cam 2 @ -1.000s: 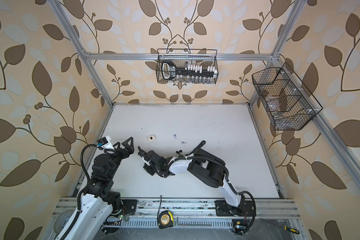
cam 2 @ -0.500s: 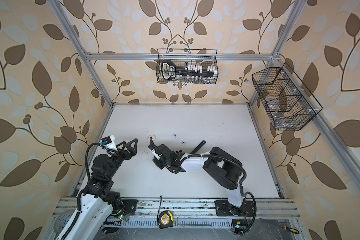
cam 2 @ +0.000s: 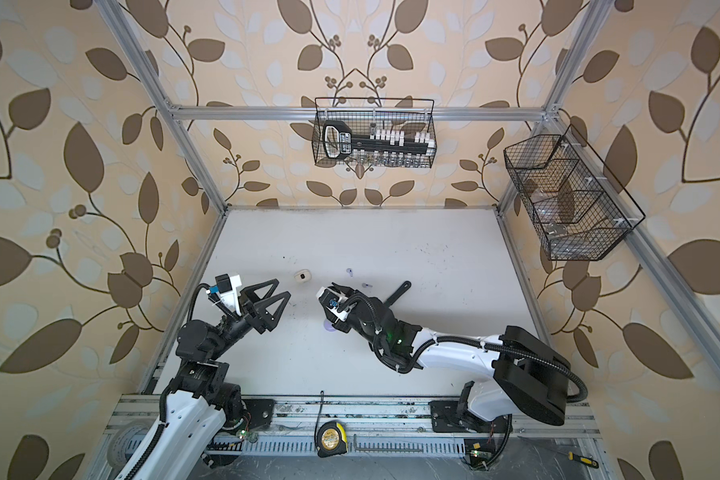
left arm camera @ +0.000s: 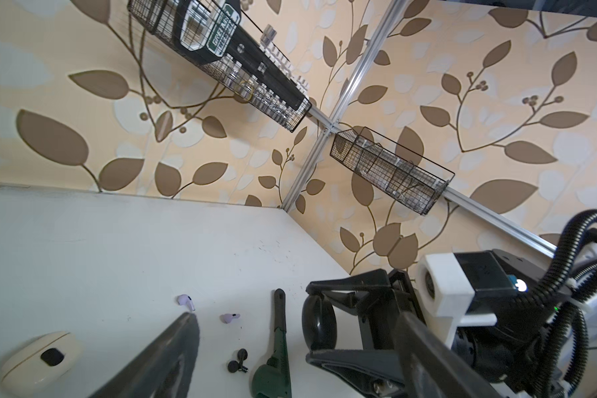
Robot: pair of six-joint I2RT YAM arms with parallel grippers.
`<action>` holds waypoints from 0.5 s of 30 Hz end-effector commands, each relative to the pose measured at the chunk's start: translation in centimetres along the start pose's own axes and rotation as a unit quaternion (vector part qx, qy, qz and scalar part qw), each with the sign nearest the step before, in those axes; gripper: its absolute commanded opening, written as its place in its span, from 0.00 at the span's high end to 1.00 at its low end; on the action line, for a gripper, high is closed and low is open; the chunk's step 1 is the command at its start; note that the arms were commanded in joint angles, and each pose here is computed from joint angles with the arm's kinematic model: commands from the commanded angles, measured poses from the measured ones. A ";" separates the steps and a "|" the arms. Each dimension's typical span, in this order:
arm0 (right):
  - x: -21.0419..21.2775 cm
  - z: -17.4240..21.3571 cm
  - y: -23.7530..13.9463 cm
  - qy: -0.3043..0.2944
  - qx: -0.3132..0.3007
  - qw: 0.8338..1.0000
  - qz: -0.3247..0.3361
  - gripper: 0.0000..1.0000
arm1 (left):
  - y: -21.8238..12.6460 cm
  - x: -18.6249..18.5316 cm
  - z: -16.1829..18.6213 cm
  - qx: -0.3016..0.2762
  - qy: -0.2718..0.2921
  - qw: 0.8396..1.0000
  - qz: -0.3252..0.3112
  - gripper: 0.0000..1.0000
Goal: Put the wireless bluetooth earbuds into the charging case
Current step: 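Lift the black case toward the left gripper while the left gripper approaches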
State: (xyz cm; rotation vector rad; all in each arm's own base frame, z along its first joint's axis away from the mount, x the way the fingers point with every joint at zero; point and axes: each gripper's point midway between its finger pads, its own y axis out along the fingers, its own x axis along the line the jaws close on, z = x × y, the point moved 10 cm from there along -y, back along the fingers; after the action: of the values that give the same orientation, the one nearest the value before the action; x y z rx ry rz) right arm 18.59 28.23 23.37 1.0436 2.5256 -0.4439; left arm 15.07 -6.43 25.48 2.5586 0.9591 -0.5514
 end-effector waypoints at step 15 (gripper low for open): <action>0.1 -2.7 -4.9 -0.180 -0.055 0.981 0.041 0.86 | 3.6 -4.6 2.3 0.141 0.065 0.970 0.186 0.25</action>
State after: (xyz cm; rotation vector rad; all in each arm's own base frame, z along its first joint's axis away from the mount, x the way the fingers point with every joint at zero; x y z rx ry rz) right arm 15.03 26.08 26.78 0.9560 2.2005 -0.3919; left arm 14.02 -12.33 24.79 2.9136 0.4744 -0.6127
